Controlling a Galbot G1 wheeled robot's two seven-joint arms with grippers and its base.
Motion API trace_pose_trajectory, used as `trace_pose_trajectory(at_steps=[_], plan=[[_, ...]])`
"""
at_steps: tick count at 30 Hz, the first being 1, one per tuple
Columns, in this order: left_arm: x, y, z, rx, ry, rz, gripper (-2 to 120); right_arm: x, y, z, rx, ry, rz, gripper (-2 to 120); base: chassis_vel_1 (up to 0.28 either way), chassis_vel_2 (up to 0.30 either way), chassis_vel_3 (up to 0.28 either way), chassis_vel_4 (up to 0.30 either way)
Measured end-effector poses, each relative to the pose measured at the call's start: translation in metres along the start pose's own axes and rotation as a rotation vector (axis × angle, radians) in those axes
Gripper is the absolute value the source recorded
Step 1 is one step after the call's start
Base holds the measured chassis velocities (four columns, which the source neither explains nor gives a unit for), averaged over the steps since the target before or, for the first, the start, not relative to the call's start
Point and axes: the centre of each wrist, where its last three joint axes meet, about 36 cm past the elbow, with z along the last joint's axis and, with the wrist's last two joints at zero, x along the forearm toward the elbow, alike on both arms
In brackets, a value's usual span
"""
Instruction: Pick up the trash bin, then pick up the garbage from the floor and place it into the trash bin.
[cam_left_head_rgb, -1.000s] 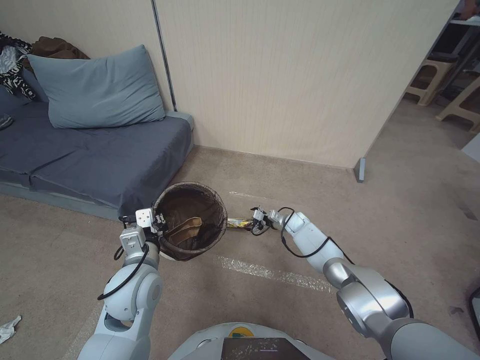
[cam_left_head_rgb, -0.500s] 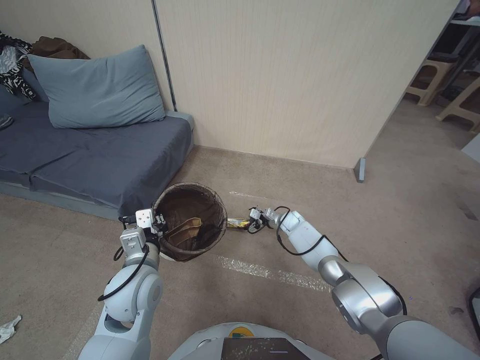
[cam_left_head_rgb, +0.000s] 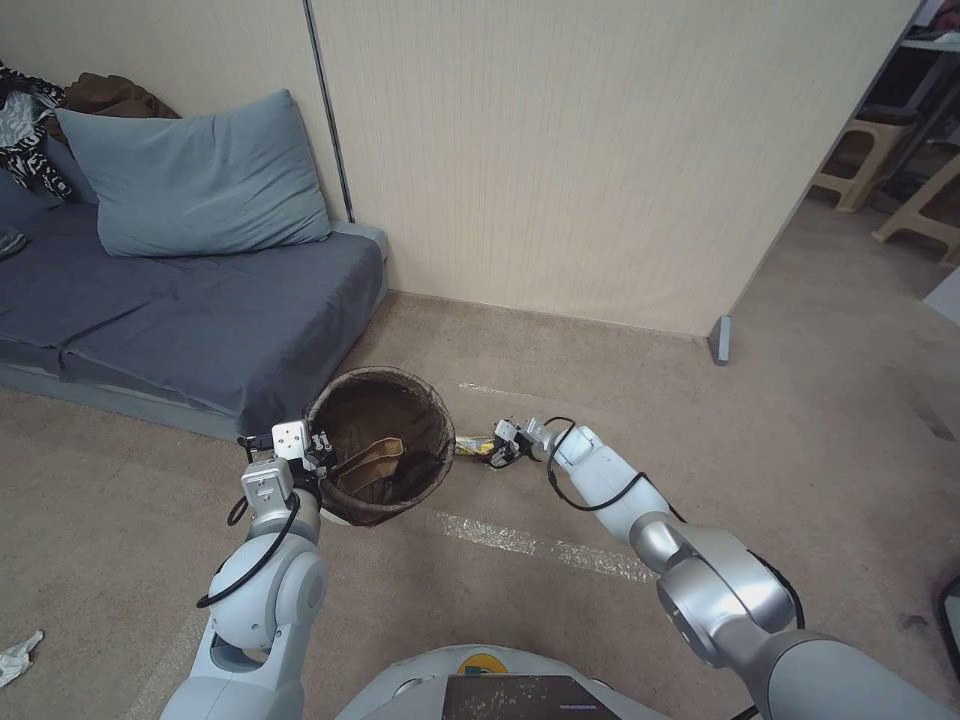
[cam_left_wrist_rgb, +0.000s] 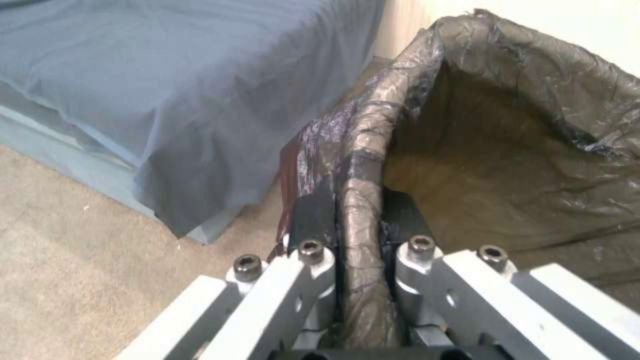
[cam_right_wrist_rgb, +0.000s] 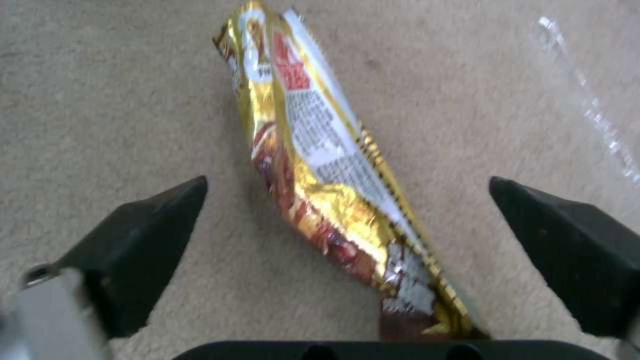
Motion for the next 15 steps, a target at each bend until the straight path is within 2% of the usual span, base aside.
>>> trace_pose_trajectory(at_steps=[3,5,7,9,10,12,13,15], plan=[[0.0013,0.0002,-0.0002,0.0,-0.001,-0.001,5,-0.0013,0.0005,0.0007,-0.014,0.004,-0.006,89,0.0,0.0,0.0,0.0],[0.0028,0.0003,0.0001,-0.001,-0.001,-0.004,5,-0.0042,0.0018,0.0,-0.036,0.011,-0.011,76,0.0,0.0,0.0,0.0],[0.0031,0.0003,0.0001,-0.001,-0.001,-0.005,5,-0.0049,0.002,-0.0001,-0.043,0.014,-0.011,73,0.0,0.0,0.0,0.0],[0.005,0.0003,0.0014,-0.004,0.0,-0.01,5,-0.0076,0.0016,0.0012,-0.08,0.036,-0.003,61,0.0,0.0,0.0,0.0],[0.005,0.0003,0.0014,-0.004,0.0,-0.01,5,-0.0076,0.0016,0.0012,-0.08,0.036,-0.003,61,0.0,0.0,0.0,0.0],[0.0075,0.0005,0.0016,-0.005,0.0,-0.012,5,-0.0077,-0.0015,0.0039,-0.116,0.052,0.02,50,0.0,0.0,0.0,0.0],[0.0075,0.0005,0.0016,-0.005,0.0,-0.012,5,-0.0077,-0.0015,0.0039,-0.116,0.052,0.02,50,0.0,0.0,0.0,0.0],[0.0089,0.0013,0.0013,-0.006,-0.001,-0.013,5,-0.0071,-0.0041,0.0047,-0.139,0.058,0.037,42,0.0,0.0,0.0,0.0]])
